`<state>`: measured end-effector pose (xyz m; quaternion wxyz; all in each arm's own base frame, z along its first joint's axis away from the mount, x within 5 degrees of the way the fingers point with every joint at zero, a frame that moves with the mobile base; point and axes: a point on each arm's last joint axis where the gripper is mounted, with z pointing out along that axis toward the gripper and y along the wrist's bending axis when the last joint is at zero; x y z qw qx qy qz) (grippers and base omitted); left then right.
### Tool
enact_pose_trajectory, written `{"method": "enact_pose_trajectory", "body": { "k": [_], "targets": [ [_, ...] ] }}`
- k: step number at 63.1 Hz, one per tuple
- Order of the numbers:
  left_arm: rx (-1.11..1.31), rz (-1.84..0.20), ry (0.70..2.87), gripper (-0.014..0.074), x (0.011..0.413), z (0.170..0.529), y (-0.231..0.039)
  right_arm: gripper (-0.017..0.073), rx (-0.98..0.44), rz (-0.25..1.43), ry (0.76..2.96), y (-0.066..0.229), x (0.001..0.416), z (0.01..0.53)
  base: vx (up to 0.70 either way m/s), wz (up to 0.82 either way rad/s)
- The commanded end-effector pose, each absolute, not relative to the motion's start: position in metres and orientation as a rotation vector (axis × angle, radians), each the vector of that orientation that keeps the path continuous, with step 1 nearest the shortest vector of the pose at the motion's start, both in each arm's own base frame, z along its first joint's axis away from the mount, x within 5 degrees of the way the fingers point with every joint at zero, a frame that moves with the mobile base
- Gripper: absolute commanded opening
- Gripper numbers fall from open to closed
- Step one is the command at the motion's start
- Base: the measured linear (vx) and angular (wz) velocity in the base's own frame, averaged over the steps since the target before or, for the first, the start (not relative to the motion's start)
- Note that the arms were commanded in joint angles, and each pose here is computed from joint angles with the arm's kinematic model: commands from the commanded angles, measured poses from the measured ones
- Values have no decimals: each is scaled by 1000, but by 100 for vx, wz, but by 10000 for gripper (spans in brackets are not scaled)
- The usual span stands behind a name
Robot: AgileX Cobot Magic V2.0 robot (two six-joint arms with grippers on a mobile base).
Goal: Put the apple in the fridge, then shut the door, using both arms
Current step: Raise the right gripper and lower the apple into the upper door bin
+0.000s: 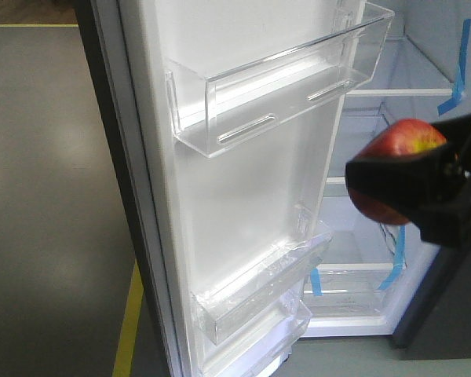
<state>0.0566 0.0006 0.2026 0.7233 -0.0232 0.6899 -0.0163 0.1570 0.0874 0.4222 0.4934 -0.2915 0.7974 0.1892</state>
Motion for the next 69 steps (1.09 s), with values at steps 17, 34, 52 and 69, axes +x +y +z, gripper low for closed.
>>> {"method": "enact_pose_trajectory", "body": {
  "k": [17, 34, 52, 69],
  "targets": [
    [-53, -41, 1458, -6, 56, 203, 1, 328, -627, 395, 1711, 95, 193, 506, 0, 0],
    [-53, -41, 1458, -6, 56, 203, 1, 328, -562, 372, 1672, 109, 243, 537, 0, 0],
    [-53, -41, 1458, -6, 56, 203, 1, 328, -551, 314, 1650, 123, 295, 539, 0, 0],
    [-53, -41, 1458, -6, 56, 203, 1, 328, -549, 306, 1710, 135, 333, 509, 0, 0]
  ]
}}
